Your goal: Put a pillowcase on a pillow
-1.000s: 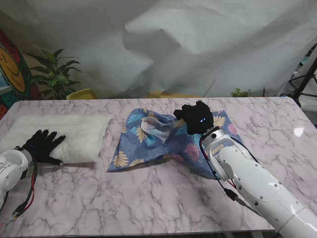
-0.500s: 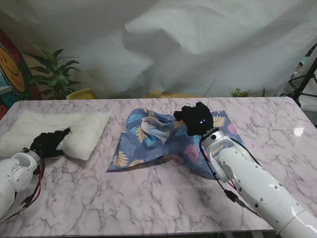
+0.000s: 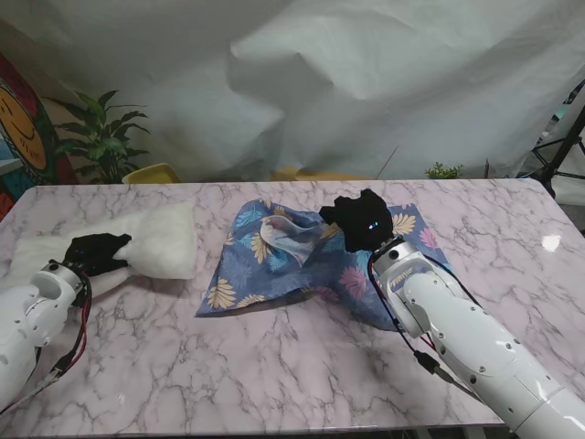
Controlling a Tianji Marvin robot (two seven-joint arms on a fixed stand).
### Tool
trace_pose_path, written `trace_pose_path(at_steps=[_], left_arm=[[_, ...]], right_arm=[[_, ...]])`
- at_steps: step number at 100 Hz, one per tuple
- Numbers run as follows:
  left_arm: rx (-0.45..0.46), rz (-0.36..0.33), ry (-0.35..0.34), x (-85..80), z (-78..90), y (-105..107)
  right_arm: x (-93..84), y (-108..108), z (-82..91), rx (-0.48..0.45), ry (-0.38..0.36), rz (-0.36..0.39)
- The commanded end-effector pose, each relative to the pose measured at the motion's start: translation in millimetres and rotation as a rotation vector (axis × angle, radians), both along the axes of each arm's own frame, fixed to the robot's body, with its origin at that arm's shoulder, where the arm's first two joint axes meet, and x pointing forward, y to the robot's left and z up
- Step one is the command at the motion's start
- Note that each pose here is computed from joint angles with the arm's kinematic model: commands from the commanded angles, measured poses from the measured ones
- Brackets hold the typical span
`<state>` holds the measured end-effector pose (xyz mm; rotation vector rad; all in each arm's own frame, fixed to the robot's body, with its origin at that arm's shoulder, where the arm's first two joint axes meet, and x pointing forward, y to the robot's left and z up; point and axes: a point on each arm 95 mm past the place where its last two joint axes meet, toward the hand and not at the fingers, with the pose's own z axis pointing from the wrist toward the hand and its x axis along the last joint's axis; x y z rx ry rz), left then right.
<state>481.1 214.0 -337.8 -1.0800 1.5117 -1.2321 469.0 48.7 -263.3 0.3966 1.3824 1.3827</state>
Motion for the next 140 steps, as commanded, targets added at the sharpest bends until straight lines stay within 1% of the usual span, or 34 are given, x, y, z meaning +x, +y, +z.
trace_pose_path(at_steps=[1, 12, 19, 22, 29, 35, 41, 46, 56, 61, 68, 77, 86, 94, 107, 121, 131, 140], left_arm=[[-0.043, -0.062, -0.076, 9.1, 16.3, -32], [-0.097, -0.11, -0.235, 14.3, 46.9, -59], [-0.123, -0.149, -0.314, 16.7, 65.2, -76], [-0.147, -0.18, -0.345, 17.8, 71.4, -83], [-0.199, -0.246, -0.396, 21.0, 85.8, -103], [-0.22, -0.318, -0.408, 22.7, 94.9, -120], [-0.229, -0.388, -0.406, 24.6, 100.9, -135], [-0.237, -0.443, -0.386, 25.8, 103.5, -145], [-0.229, -0.555, -0.307, 27.2, 103.1, -161], [-0.224, -0.602, -0.279, 27.1, 101.6, -168], [-0.204, -0.654, -0.246, 26.5, 99.9, -174], [-0.173, -0.694, -0.222, 25.3, 98.6, -177], [-0.15, -0.725, -0.211, 22.8, 98.6, -178], [-0.107, -0.745, -0.198, 19.6, 102.0, -177], [-0.057, -0.737, -0.186, 12.6, 111.9, -165], [-0.001, -0.741, -0.135, 6.6, 117.6, -152], [0.002, -0.728, -0.118, 4.5, 116.1, -145], [-0.008, -0.724, -0.103, 3.2, 112.1, -142]], right_arm=[[-2.5, 1, -1.5, -0.003, 0.001, 0.005], [-3.9, 1, -2.7, -0.006, 0.003, 0.005], [-4.1, 0, -3.1, -0.003, 0.005, 0.003], [-4.1, 0, -3.2, -0.001, 0.006, 0.0], [-3.3, -2, -3.3, 0.002, 0.01, -0.006], [-2.3, -3, -3.4, 0.006, 0.015, -0.014], [-1.2, -5, -3.5, 0.01, 0.017, -0.021], [-0.5, -6, -3.6, 0.015, 0.019, -0.026], [1.0, -9, -3.2, 0.019, 0.024, -0.035], [1.7, -10, -3.0, 0.019, 0.027, -0.04], [2.5, -12, -3.2, 0.018, 0.031, -0.045], [3.6, -13, -3.9, 0.018, 0.034, -0.05], [4.4, -14, -5.4, 0.017, 0.039, -0.05], [5.6, -14, -7.2, 0.017, 0.043, -0.05], [9.2, -16, -10.7, 0.014, 0.056, -0.054], [12.6, -18, -12.5, 0.007, 0.061, -0.061], [14.4, -19, -12.5, 0.005, 0.061, -0.066], [15.9, -21, -11.5, -0.004, 0.06, -0.071]])
